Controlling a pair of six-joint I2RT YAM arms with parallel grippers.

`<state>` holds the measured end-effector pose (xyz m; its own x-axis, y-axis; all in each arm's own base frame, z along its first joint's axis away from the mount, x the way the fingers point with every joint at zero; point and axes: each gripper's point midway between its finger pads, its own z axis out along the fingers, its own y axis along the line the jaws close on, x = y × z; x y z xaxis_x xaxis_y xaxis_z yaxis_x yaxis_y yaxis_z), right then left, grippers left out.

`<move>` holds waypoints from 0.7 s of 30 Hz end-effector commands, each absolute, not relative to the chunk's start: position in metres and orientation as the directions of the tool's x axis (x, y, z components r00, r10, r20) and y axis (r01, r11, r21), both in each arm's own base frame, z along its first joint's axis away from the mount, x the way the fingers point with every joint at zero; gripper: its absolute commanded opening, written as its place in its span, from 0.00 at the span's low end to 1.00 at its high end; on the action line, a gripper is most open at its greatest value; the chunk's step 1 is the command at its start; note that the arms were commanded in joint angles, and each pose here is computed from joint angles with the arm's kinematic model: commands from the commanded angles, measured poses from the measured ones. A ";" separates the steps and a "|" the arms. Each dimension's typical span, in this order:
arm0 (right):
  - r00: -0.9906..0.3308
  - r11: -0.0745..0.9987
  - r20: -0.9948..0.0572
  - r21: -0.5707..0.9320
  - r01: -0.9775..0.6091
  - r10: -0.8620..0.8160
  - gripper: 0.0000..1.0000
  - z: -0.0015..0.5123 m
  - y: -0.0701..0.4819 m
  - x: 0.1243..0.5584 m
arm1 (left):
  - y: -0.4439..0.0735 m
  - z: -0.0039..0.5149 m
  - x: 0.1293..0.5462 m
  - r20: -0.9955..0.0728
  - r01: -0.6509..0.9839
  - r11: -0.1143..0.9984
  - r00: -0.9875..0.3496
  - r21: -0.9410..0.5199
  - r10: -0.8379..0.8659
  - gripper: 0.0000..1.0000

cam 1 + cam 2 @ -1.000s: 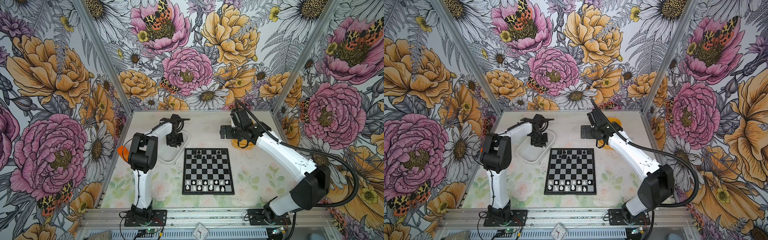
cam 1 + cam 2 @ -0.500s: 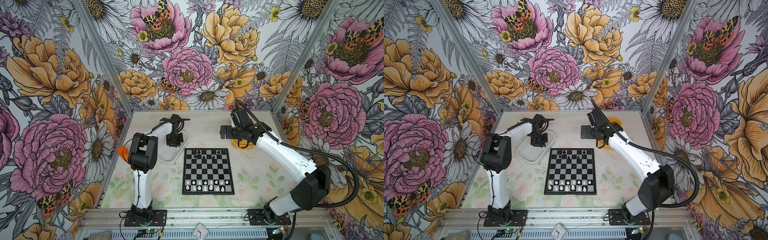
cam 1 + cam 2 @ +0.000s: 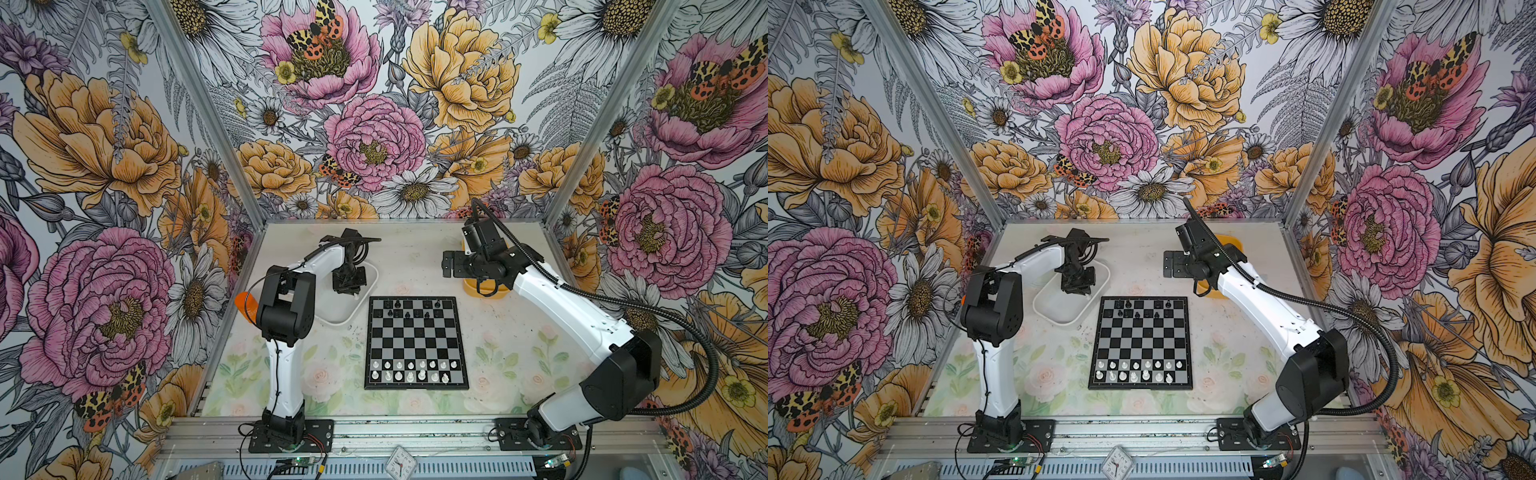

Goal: Set up the chess pieces on the board
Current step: 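Close the left gripper on the last white piece, then lift the white piece and carry it to the board's row nearest the robot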

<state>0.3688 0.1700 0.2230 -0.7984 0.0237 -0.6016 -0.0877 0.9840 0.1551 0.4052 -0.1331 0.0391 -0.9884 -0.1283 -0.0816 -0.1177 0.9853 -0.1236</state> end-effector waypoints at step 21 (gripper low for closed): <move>-0.732 0.982 -0.675 0.183 -0.053 0.086 1.00 0.249 0.140 0.333 | -0.154 0.160 0.403 -0.258 -0.021 0.991 -0.965 -0.130 -0.054 0.09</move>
<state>0.3397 0.1509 0.2403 -0.7573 0.0469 -0.6514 -0.0857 0.9817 0.1703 0.4118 -0.1386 0.1379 -0.9705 -0.0842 -0.2258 -0.0555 0.9899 -0.1305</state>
